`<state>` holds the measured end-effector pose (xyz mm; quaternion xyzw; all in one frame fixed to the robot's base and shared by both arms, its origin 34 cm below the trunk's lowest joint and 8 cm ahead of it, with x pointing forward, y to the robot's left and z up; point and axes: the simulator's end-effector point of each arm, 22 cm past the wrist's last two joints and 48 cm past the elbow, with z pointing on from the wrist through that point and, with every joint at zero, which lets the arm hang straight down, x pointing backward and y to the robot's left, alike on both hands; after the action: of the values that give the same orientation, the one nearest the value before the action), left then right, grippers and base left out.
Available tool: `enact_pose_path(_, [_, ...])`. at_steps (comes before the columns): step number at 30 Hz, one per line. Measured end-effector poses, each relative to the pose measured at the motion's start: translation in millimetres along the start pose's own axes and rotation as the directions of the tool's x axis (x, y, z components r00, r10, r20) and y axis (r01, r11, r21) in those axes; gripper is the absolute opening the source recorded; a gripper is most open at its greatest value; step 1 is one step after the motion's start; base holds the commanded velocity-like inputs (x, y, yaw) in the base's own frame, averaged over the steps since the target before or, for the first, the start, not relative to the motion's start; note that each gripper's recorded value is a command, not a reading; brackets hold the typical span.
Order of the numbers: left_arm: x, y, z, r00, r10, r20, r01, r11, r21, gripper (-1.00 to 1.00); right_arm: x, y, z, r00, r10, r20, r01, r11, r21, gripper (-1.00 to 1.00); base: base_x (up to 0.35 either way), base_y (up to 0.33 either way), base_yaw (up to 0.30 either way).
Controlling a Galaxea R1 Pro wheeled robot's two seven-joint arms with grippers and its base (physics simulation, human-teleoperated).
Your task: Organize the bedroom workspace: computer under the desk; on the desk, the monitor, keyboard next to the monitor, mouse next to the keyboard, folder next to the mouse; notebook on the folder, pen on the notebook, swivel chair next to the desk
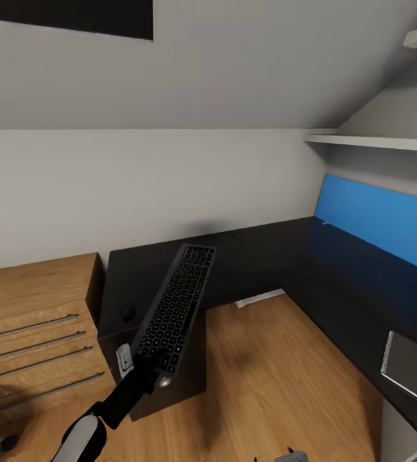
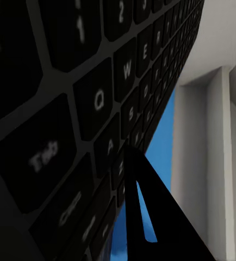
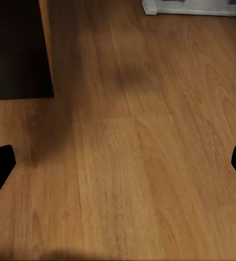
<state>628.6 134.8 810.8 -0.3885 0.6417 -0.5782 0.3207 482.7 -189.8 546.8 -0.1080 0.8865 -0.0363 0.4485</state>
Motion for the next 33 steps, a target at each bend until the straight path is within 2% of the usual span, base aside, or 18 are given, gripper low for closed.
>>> enact_pose_path(10, [1, 0, 0.5, 1.0, -0.003, -0.002, 0.003, 1.0, 0.0, -1.0, 0, 1, -0.1, 1.0, -0.001, 0.0, 0.001, 1.0, -0.003, 1.0, -0.142, -0.156, 0.218])
enact_pose_path(30, [4, -1, 1.3, 1.0, -0.003, -0.008, 0.003, 1.0, 0.003, -1.0, 0, 2, -0.2, 1.0, -0.001, 0.0, 0.001, 1.0, -0.004, 1.0, -0.005, -0.006, 0.008])
enact_pose_path(33, [24, 1, 5.1, 0.999, 0.005, -0.052, -0.005, 1.0, -0.003, -1.0, 0, 1, -0.3, 1.0, -0.001, 0.0, 0.001, 1.0, -0.004, 1.0, 0.0, 0.0, 0.0])
